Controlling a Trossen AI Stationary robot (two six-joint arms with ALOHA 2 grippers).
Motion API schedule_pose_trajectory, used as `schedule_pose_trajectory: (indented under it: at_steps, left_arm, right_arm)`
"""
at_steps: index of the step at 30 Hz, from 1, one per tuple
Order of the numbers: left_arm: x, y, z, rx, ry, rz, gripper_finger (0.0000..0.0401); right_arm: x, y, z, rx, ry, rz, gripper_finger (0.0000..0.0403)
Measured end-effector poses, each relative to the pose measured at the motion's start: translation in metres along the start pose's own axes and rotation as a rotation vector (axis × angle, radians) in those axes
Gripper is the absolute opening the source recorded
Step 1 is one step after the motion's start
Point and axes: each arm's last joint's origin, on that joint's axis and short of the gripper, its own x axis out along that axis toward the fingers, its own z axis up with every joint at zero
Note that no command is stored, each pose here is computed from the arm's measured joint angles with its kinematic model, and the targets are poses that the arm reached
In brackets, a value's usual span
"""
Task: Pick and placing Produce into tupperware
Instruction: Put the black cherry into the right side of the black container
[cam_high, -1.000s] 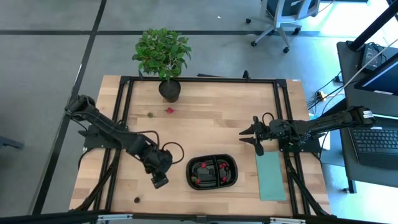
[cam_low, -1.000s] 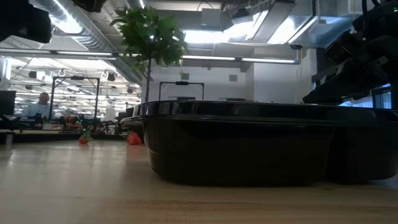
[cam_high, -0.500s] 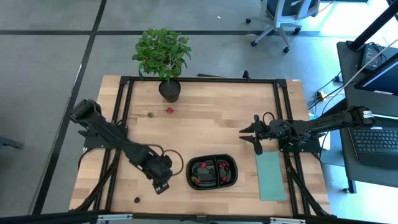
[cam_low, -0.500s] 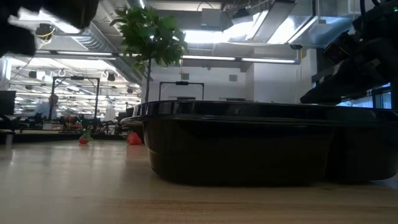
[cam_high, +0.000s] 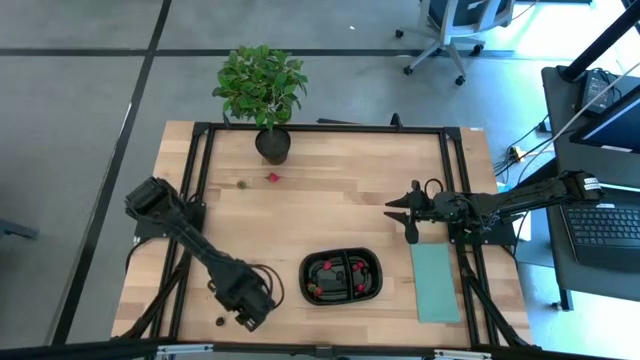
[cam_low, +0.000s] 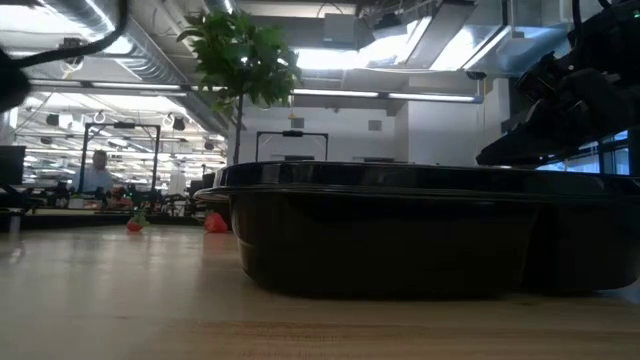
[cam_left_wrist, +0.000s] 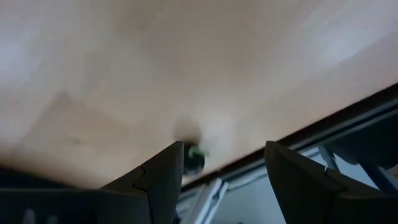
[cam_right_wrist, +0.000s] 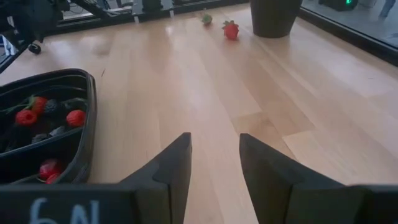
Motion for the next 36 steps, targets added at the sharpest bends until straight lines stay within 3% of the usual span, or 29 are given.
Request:
schedule_pose_trajectory:
  at_steps: [5,26,36]
  left_arm:
    - [0.003,0.001,-0.009,-0.059,0.040,0.013,0.0215]
    - [0.022,0.001,-0.002,-0.056,0.038,0.079,0.0213]
    - [0.022,0.001,-0.001,-0.055,0.021,0.078,0.0133]
  right_arm:
    - [0.000,0.000,0.000,0.004,-0.001,0.000,0.0138]
    - [0.000,0.000,0.000,0.004,0.000,0.000,0.0138]
    - [0.000,0.000,0.000,0.002,0.000,0.000,0.0138]
